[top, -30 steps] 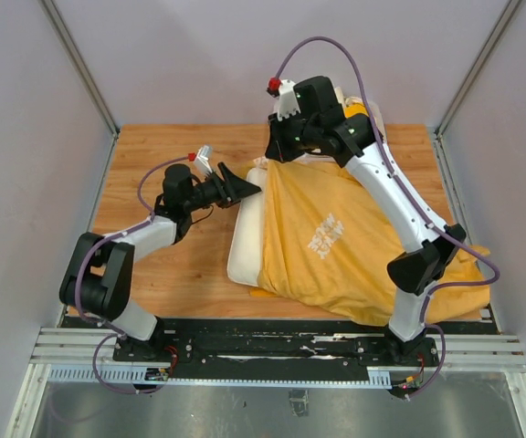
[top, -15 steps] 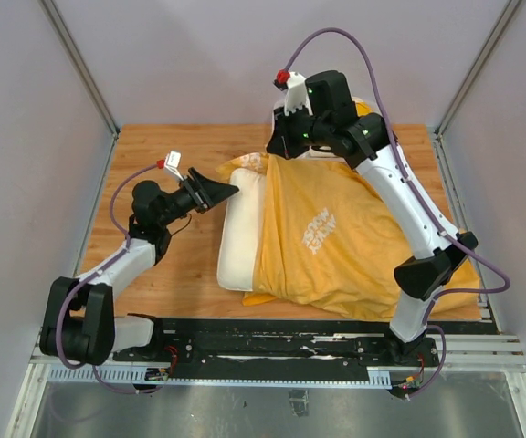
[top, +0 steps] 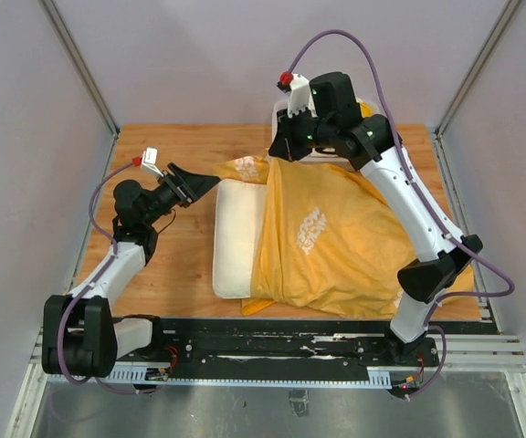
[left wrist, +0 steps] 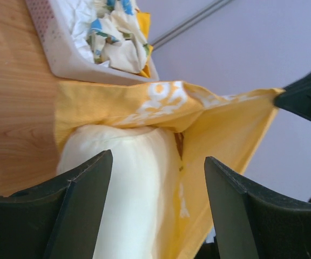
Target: Put the pillow into the pillowcase
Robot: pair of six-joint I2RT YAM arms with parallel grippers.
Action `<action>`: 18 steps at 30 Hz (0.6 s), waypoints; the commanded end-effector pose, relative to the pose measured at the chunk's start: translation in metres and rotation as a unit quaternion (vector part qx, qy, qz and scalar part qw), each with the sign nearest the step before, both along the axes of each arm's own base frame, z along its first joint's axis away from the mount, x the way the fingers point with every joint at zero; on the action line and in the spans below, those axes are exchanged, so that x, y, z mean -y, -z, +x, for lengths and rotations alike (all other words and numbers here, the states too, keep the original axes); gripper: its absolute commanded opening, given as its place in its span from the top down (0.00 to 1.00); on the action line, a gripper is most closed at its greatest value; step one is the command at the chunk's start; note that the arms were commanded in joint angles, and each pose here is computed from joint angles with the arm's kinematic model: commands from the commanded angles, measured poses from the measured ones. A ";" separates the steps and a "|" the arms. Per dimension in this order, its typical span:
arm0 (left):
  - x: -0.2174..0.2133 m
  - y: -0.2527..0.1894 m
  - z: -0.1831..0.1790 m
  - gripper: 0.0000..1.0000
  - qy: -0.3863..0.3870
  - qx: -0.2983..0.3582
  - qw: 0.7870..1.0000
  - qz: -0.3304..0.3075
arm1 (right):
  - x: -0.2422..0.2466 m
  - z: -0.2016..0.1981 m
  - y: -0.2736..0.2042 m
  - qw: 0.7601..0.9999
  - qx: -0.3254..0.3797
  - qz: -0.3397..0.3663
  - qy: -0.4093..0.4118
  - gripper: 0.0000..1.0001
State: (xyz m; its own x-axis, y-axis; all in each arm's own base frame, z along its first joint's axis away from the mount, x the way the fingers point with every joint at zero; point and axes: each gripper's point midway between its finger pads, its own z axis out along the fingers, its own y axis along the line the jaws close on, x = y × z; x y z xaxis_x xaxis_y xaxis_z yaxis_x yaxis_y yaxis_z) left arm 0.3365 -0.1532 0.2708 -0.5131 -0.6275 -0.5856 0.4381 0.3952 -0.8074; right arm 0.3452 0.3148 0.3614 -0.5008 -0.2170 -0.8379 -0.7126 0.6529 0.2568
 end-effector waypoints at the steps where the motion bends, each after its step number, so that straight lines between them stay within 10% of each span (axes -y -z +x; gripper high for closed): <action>1: -0.015 0.042 0.014 0.27 -0.054 -0.044 0.997 0.027 | 0.007 -0.014 -0.067 0.994 0.082 0.063 -0.020 0.99; 18: -0.030 0.140 0.014 0.27 -0.113 -0.129 0.985 0.026 | 0.004 -0.026 -0.071 0.994 0.071 0.081 -0.037 0.99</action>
